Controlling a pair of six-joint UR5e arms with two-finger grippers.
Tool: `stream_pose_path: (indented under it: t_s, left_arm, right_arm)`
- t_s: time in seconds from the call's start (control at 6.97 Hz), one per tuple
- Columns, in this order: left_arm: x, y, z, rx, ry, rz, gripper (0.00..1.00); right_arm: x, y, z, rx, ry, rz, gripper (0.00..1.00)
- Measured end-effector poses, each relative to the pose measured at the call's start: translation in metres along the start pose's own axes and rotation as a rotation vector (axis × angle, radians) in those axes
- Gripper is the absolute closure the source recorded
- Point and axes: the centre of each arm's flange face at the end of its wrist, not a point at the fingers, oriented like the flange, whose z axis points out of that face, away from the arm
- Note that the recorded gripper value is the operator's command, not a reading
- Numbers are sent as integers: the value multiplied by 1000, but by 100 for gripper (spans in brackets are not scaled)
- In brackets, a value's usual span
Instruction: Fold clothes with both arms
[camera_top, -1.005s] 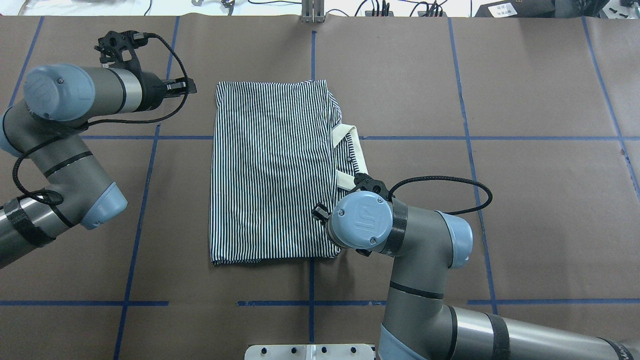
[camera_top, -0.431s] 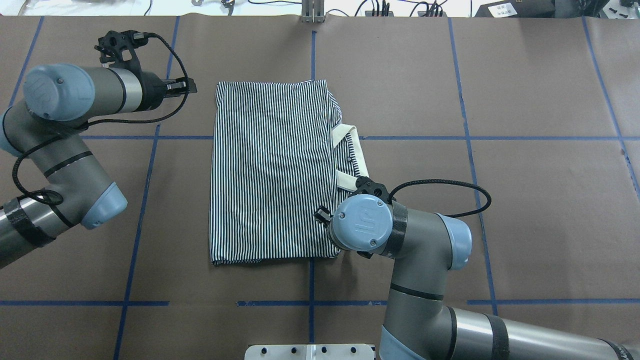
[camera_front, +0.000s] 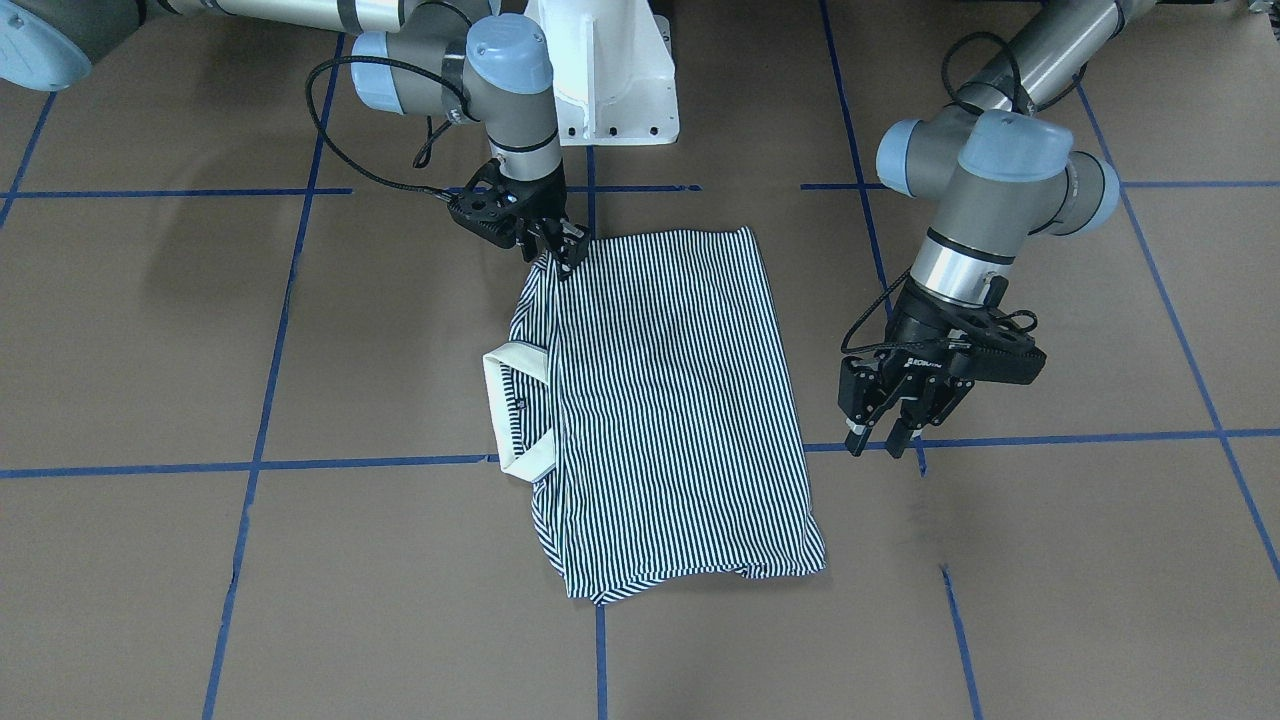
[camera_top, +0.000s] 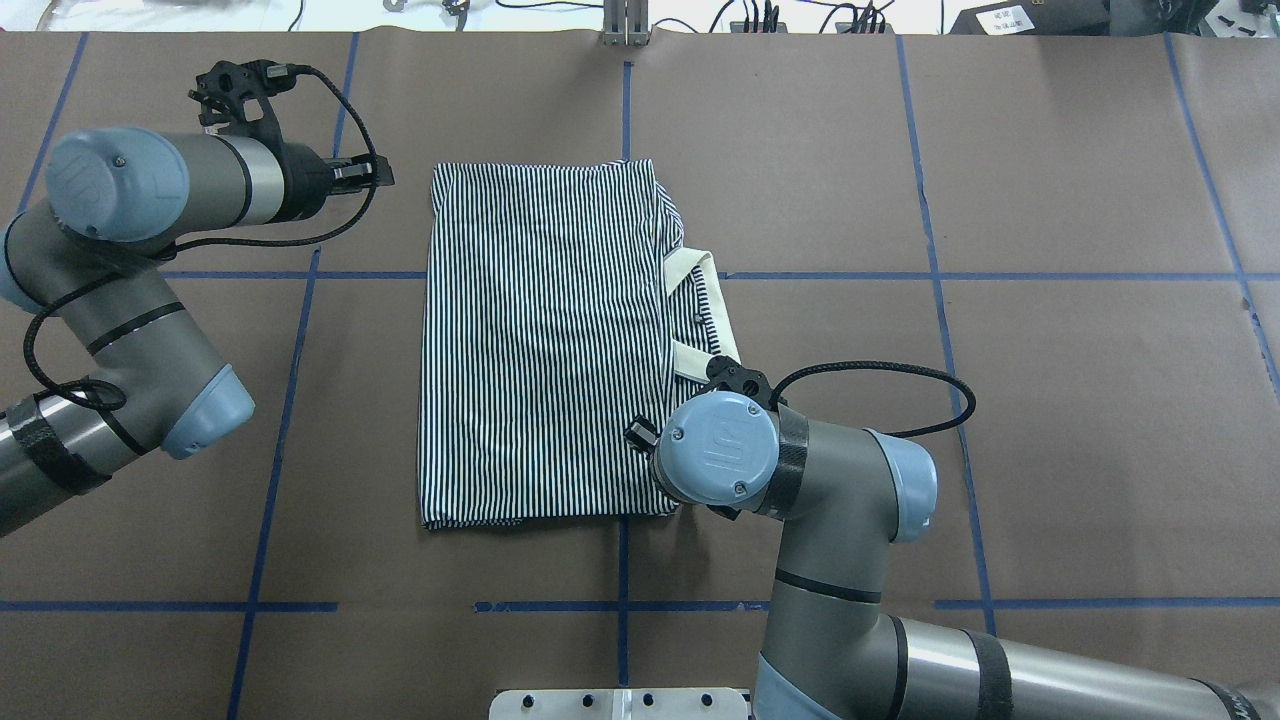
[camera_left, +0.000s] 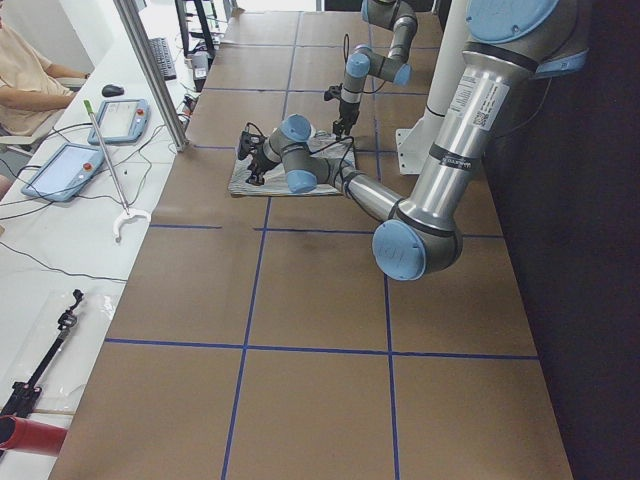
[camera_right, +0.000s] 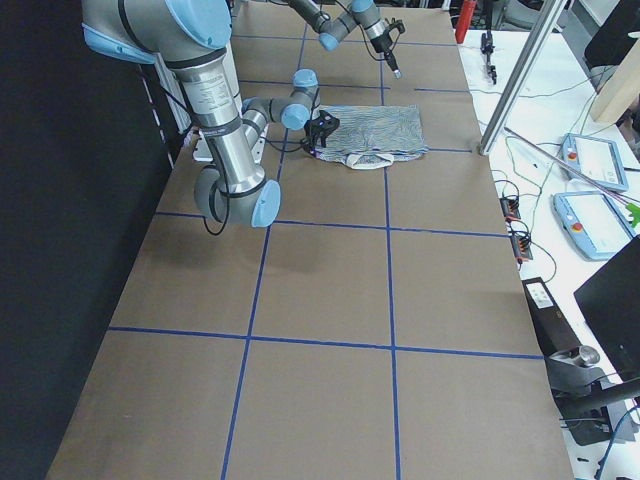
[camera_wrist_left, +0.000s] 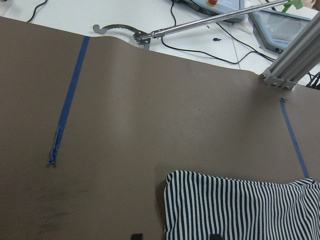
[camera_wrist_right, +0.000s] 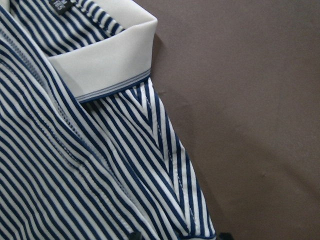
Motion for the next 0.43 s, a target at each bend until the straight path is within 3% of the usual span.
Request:
stream_pose_path:
  t_s: [0.43]
  left_arm:
    - [-2,1,-2,0,0,0,46]
  right_arm:
    - [1,4,6,-5,12,-9,100]
